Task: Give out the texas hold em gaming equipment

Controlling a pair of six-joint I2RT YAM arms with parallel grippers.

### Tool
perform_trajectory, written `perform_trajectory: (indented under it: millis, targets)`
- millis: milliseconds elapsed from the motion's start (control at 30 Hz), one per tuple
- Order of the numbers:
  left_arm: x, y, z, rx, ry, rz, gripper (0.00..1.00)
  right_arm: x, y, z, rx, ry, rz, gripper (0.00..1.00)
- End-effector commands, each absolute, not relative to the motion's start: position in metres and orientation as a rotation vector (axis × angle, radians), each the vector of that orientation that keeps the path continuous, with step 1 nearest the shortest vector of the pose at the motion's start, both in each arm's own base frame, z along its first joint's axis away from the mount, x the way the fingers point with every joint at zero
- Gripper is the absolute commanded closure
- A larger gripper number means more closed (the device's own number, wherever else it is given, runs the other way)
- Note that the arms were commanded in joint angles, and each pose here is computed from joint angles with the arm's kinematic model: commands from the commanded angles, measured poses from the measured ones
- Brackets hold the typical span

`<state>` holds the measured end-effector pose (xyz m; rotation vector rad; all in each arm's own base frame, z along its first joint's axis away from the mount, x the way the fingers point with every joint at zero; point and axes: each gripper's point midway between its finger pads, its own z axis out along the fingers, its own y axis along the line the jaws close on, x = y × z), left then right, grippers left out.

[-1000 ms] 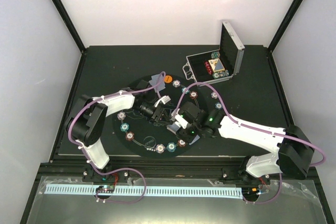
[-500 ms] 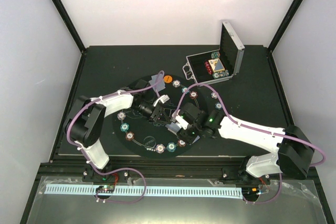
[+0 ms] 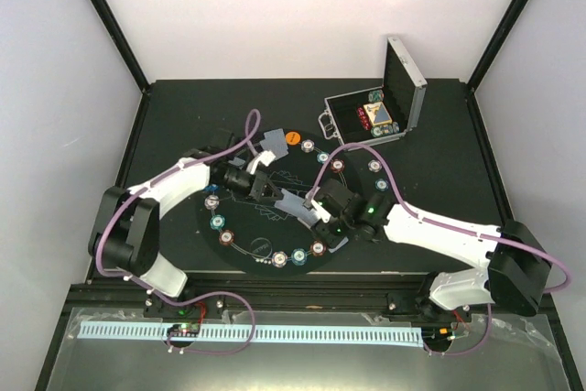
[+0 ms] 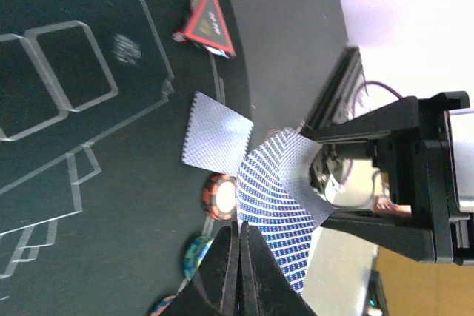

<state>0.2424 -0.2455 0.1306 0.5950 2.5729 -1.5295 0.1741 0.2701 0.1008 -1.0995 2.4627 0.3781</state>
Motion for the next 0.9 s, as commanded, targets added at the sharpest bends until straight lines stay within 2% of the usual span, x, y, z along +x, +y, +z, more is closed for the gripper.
perform_trajectory:
  millis: [0,267,467,667,867]
  targets:
    - [0.267,-0.218,0.131,0.491,2.564,-1.337,0.98,0.188,0.26,0.106,-0.95,2.471,0.349,0.46]
    - [0.298,-0.183,0.135,0.374,2.538,-1.085,0.98,0.214,0.228,0.106,-0.746,2.532,0.26,0.46]
    - [0.261,-0.246,0.138,0.759,2.498,-1.317,0.98,0.237,0.191,0.111,-0.551,2.554,0.164,0.46]
    - [0.23,-0.304,0.109,1.084,2.583,-1.377,0.98,0.247,0.166,0.114,-0.431,2.565,0.113,0.46]
    - [0.218,-0.348,0.099,1.313,2.552,-1.412,0.98,0.245,0.16,0.116,-0.4,2.558,0.117,0.46]
